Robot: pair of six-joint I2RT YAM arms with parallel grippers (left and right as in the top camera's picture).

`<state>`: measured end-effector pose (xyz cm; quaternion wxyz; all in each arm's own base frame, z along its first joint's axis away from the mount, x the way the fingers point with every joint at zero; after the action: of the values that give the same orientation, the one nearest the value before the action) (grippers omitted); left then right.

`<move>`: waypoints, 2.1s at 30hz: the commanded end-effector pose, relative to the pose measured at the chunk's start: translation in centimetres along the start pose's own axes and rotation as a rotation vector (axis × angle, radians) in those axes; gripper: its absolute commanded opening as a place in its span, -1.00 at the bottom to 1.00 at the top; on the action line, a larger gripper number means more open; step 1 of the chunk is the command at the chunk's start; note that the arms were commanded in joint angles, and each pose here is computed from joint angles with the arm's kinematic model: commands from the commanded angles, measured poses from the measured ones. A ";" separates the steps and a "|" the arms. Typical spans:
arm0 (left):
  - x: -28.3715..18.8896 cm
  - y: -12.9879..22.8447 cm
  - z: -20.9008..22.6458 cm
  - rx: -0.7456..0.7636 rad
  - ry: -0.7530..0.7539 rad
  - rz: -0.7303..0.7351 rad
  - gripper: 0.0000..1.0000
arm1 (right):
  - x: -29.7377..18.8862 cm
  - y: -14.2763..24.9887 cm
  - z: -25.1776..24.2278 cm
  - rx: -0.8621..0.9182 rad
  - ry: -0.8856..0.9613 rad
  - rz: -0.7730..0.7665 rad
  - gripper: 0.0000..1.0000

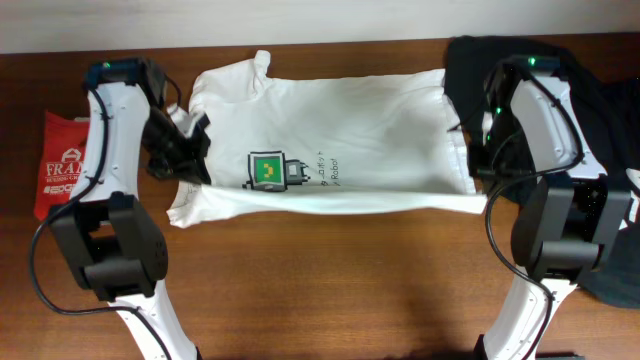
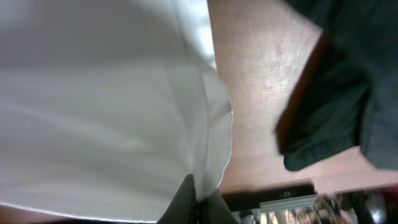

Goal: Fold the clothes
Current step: 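Fold the bottom hem upward over the shirt with both grippers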

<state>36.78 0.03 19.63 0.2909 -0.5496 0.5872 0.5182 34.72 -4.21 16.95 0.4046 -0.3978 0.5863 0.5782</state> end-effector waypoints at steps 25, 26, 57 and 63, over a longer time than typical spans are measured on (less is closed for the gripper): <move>0.6 5.3 3.6 -0.155 0.007 -0.498 -1.00 | 1.1 1.4 0.0 0.039 -0.003 -0.398 -0.92; 1.1 4.7 3.8 -0.162 0.003 -0.494 -1.00 | 0.9 0.9 0.1 0.037 -0.002 -0.426 -0.92; 3.5 -0.7 4.5 -0.165 0.024 -0.478 0.16 | 2.8 -4.7 1.5 -0.014 0.036 -0.547 -0.53; 5.0 2.2 5.7 -0.234 -0.080 -0.300 0.10 | 3.5 -4.6 1.4 -0.012 0.047 -0.506 -0.54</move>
<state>32.93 2.73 14.50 0.3158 -0.6630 0.4220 0.5315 37.88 -2.75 12.87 0.5325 -0.5496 0.4597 0.4505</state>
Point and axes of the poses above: each gripper's point midway between its finger pads, its own x axis out along the fingers, its own z axis along the line the jaws close on, y = z × x, the point moved 8 cm from there along -x, back along the fingers, and after that the axes turned 12 degrees about -x, right-handed, at the moved point
